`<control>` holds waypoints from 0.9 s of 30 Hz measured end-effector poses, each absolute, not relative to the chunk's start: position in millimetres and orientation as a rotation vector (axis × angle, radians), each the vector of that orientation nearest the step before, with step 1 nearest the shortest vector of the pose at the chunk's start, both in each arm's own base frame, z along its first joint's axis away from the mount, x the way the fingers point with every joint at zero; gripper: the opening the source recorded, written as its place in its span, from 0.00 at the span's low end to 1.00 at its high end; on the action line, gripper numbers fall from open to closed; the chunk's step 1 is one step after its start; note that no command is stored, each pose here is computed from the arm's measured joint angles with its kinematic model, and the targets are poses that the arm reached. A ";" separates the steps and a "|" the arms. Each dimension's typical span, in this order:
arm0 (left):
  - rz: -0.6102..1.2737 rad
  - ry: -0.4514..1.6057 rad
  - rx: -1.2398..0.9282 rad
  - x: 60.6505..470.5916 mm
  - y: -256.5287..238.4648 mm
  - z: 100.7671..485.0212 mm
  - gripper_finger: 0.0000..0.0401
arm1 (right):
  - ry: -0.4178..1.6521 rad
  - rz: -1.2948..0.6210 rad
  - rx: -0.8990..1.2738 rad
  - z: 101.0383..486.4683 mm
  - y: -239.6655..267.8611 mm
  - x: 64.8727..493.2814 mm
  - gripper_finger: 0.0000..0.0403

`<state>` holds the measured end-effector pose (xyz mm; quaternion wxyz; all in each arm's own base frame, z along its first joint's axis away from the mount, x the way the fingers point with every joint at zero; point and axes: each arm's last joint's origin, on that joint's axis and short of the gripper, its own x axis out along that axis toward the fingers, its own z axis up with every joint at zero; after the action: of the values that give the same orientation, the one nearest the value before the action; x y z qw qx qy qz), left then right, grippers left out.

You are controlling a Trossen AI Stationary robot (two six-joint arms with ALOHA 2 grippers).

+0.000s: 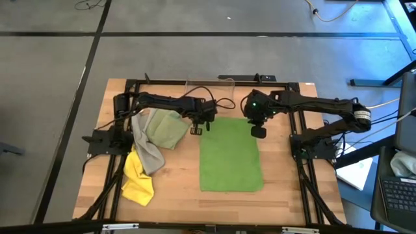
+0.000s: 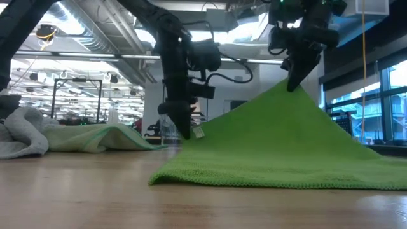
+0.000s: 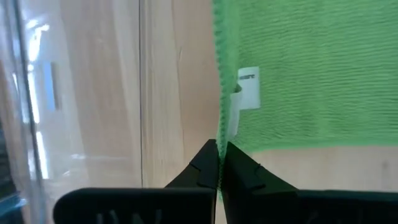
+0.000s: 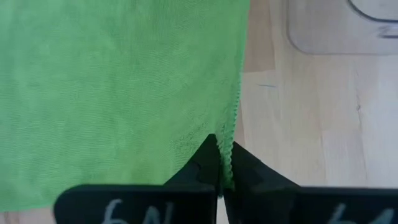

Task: Fold microfiber towels
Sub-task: Fold the green microfiber cloth

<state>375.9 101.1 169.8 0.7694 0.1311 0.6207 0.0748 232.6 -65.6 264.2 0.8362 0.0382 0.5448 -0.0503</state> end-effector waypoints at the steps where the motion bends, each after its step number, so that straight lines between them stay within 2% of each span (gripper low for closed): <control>1: 0.166 1.347 0.282 377.5 99.6 173.5 0.00 | 1.143 -0.111 0.084 266.3 -65.2 231.1 0.02; 13: 0.173 1.343 0.234 394.6 63.4 229.1 0.00 | 1.108 -0.071 0.141 290.4 -32.0 204.1 0.02; 20: 0.146 1.386 0.218 392.7 20.1 230.5 0.00 | 1.135 -0.014 0.192 293.2 1.7 198.2 0.02; 27: 0.100 1.342 0.237 394.6 -24.5 230.9 0.00 | 1.229 0.026 0.251 275.1 38.6 193.3 0.02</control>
<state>394.6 -24.5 230.9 0.7755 0.1093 0.6201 0.0461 193.3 38.6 275.1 0.8096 0.1175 0.5750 0.0122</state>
